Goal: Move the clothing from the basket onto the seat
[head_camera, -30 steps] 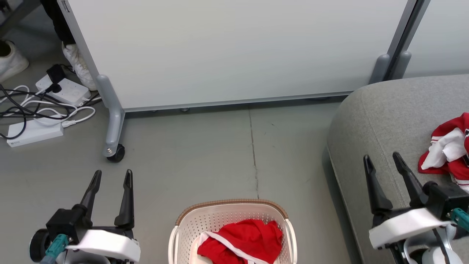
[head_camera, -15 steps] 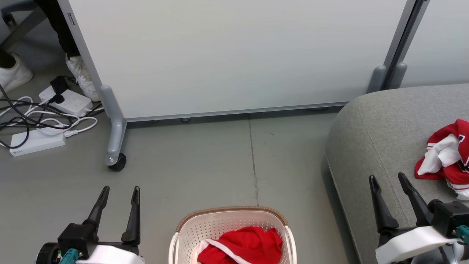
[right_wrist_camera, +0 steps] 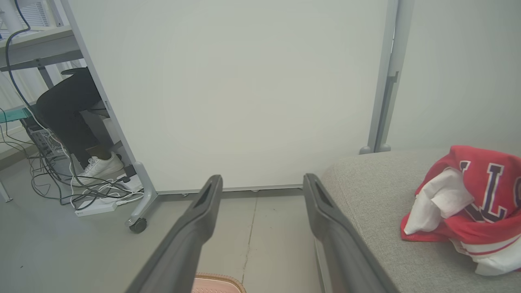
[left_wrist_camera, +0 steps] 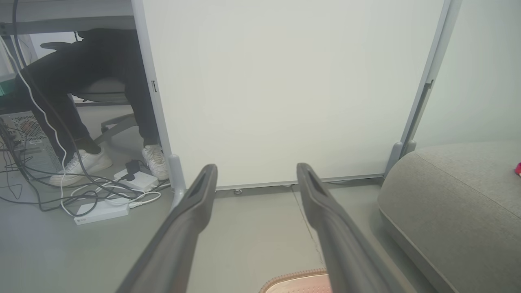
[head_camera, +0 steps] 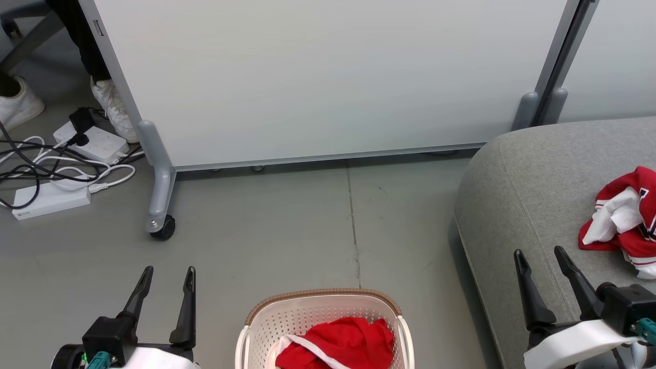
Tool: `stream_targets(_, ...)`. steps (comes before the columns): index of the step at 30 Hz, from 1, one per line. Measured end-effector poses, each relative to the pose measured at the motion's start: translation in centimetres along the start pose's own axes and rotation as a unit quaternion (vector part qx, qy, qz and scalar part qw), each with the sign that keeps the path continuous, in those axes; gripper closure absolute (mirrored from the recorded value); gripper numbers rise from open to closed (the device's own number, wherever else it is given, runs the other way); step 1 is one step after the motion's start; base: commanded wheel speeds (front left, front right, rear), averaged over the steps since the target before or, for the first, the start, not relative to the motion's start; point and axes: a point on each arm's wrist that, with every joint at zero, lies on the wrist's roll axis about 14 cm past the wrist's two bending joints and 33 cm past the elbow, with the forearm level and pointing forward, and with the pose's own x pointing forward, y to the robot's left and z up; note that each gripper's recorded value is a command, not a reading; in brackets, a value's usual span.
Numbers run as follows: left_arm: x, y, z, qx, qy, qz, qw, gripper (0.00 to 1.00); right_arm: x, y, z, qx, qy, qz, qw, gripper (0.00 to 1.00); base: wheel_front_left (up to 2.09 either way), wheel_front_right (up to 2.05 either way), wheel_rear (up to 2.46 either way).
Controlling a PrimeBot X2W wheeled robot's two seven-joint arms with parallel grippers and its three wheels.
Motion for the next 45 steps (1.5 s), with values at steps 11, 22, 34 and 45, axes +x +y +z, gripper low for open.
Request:
stream_targets(11,0.0,0.3,-0.2,0.001,0.003,0.005,1.000,0.00,0.1,0.2,-0.1,0.001,0.002,0.003,1.000,0.00,0.00,0.00,0.00)
stream_targets(22,0.8,-0.3,-0.6,0.004,0.009,-0.009,1.000,0.00,0.6,0.1,-0.3,0.001,0.006,0.003,1.000,0.00,0.00,0.00,0.00)
stream_targets(34,7.2,-3.5,-3.8,-0.009,0.048,-0.075,0.996,0.00,5.0,-0.6,-0.6,-0.003,0.004,0.003,1.000,0.00,0.00,0.00,0.00)
stream_targets(45,10.8,-8.1,-15.6,-0.028,0.194,-0.163,0.967,0.00,8.9,-2.4,-4.3,0.002,0.022,-0.007,1.000,0.00,0.00,0.00,0.00)
